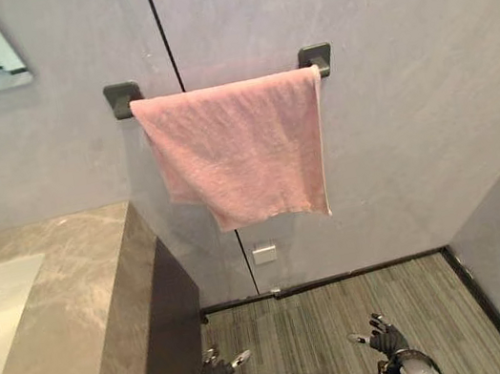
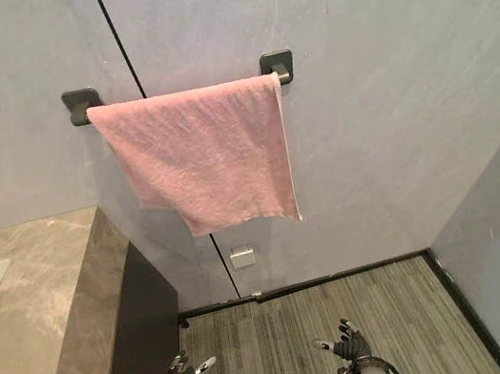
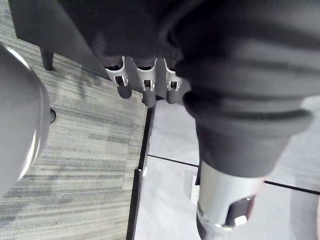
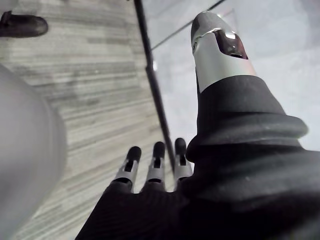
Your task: Organize washtable
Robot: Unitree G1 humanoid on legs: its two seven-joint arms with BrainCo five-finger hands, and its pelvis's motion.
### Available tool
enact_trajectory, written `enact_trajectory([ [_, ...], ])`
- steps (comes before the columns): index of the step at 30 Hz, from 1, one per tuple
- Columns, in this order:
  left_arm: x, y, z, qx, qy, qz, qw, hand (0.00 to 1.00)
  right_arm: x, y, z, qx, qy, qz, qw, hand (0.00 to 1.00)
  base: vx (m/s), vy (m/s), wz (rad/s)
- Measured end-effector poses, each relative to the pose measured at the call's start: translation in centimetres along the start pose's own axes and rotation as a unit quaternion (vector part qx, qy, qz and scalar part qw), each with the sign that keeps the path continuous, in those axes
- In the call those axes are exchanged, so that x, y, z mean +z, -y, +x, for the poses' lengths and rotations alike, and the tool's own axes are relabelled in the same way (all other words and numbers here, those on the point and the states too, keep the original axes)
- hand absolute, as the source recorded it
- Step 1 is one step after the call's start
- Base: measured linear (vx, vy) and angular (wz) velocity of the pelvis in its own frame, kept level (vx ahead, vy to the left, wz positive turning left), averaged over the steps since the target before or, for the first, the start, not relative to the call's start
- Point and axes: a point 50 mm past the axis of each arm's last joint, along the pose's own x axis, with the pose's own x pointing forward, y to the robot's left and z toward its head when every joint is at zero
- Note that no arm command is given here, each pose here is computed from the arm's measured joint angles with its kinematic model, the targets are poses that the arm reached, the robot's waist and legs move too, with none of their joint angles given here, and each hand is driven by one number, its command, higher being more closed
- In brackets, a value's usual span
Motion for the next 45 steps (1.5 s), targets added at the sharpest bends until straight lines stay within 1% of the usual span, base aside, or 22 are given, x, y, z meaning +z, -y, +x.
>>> enact_trajectory([
  [2,-0.1,-0.3,-0.1,0.008,0.000,-0.006,1.000,0.00,-0.3,1.0,-0.1,-0.013,-0.007,-0.002,1.000,0.00,-0.19,-0.326,1.24],
  [5,-1.5,0.1,-0.5,0.007,-0.027,-0.018,0.999,0.00,1.4,3.4,0.7,-0.049,0.013,-0.011,0.999,0.00,-0.30,-0.237,1.09],
  [7,-2.1,-0.4,-0.8,0.027,-0.032,-0.049,0.998,0.00,0.4,4.4,0.5,-0.073,-0.007,-0.004,0.997,0.00,-0.30,-0.106,1.61],
  [11,-2.3,-1.7,-1.0,0.072,-0.031,-0.106,0.991,0.00,0.6,4.4,0.6,-0.076,-0.006,-0.004,0.997,0.00,-0.15,-0.022,1.19],
  [13,-2.2,-1.9,-1.0,0.078,-0.026,-0.119,0.989,0.00,0.8,4.9,0.7,-0.083,-0.004,0.002,0.997,0.00,-0.12,0.030,1.50],
  [14,-1.9,-3.2,-1.0,0.100,-0.018,-0.128,0.987,0.00,0.4,4.6,0.6,-0.083,-0.009,0.017,0.996,0.00,-0.12,0.007,1.61],
  [15,-2.3,-4.4,-1.2,0.127,-0.025,-0.150,0.980,0.00,0.5,4.5,0.9,-0.093,-0.008,0.043,0.995,0.00,-0.09,0.009,1.41],
  [16,-2.9,-5.1,-1.5,0.139,-0.034,-0.155,0.977,0.00,0.5,4.6,0.9,-0.096,-0.011,0.046,0.994,0.00,-0.03,0.066,1.01],
  [18,-6.3,-6.4,-3.1,0.175,-0.097,-0.165,0.966,0.00,-1.0,5.6,0.7,-0.116,-0.045,0.056,0.991,0.00,-0.06,0.209,1.13],
  [21,-8.6,-6.1,-4.2,0.178,-0.152,-0.173,0.957,0.00,-4.2,6.7,-0.5,-0.142,-0.109,0.084,0.980,0.00,-0.02,0.450,1.41],
  [25,-8.7,-6.3,-4.2,0.174,-0.159,-0.142,0.961,0.00,-5.6,6.3,-1.0,-0.151,-0.138,0.125,0.971,0.00,0.14,0.541,1.45],
  [28,-8.8,-6.0,-4.2,0.161,-0.161,-0.113,0.967,0.00,-6.5,7.2,-1.6,-0.169,-0.148,0.165,0.960,0.00,0.18,0.512,1.60],
  [31,-9.9,-6.9,-5.2,0.170,-0.179,-0.093,0.965,0.00,-6.8,6.9,-1.7,-0.165,-0.153,0.163,0.961,0.00,0.19,0.290,0.77],
  [34,-10.1,-7.2,-5.4,0.169,-0.185,-0.085,0.964,0.00,-7.0,6.4,-2.0,-0.161,-0.145,0.159,0.963,0.00,0.21,0.172,0.42],
  [35,-10.1,-6.5,-5.3,0.156,-0.186,-0.083,0.966,0.00,-6.8,6.2,-2.0,-0.158,-0.134,0.155,0.966,0.00,0.33,0.127,0.49],
  [37,-9.7,-6.4,-5.0,0.143,-0.180,-0.068,0.971,0.00,-7.4,6.1,-2.5,-0.161,-0.137,0.160,0.964,0.00,0.30,0.079,0.46],
  [38,-9.2,-6.9,-4.9,0.141,-0.171,-0.048,0.974,0.00,-7.8,5.9,-2.8,-0.161,-0.140,0.165,0.963,0.00,0.33,0.065,0.36],
  [40,-8.8,-6.5,-4.6,0.132,-0.164,-0.034,0.977,0.00,-7.9,6.1,-3.0,-0.161,-0.143,0.157,0.964,0.00,0.49,0.095,0.35],
  [41,-8.3,-5.8,-4.1,0.120,-0.156,-0.020,0.980,0.00,-7.4,6.6,-2.9,-0.161,-0.131,0.147,0.967,0.00,0.65,0.148,0.43],
  [42,-6.7,-5.4,-3.1,0.107,-0.128,0.007,0.986,0.00,-6.8,6.6,-2.7,-0.158,-0.116,0.137,0.971,0.00,0.65,0.154,0.24],
  [43,-5.9,-4.9,-2.7,0.100,-0.113,0.017,0.988,0.00,-6.4,6.7,-2.5,-0.157,-0.109,0.132,0.973,0.00,0.49,0.136,-0.57],
  [45,-3.6,-3.7,-1.8,0.087,-0.064,0.055,0.993,0.00,-4.0,5.7,-1.1,-0.143,-0.077,0.117,0.980,0.00,0.53,0.169,-1.87],
])
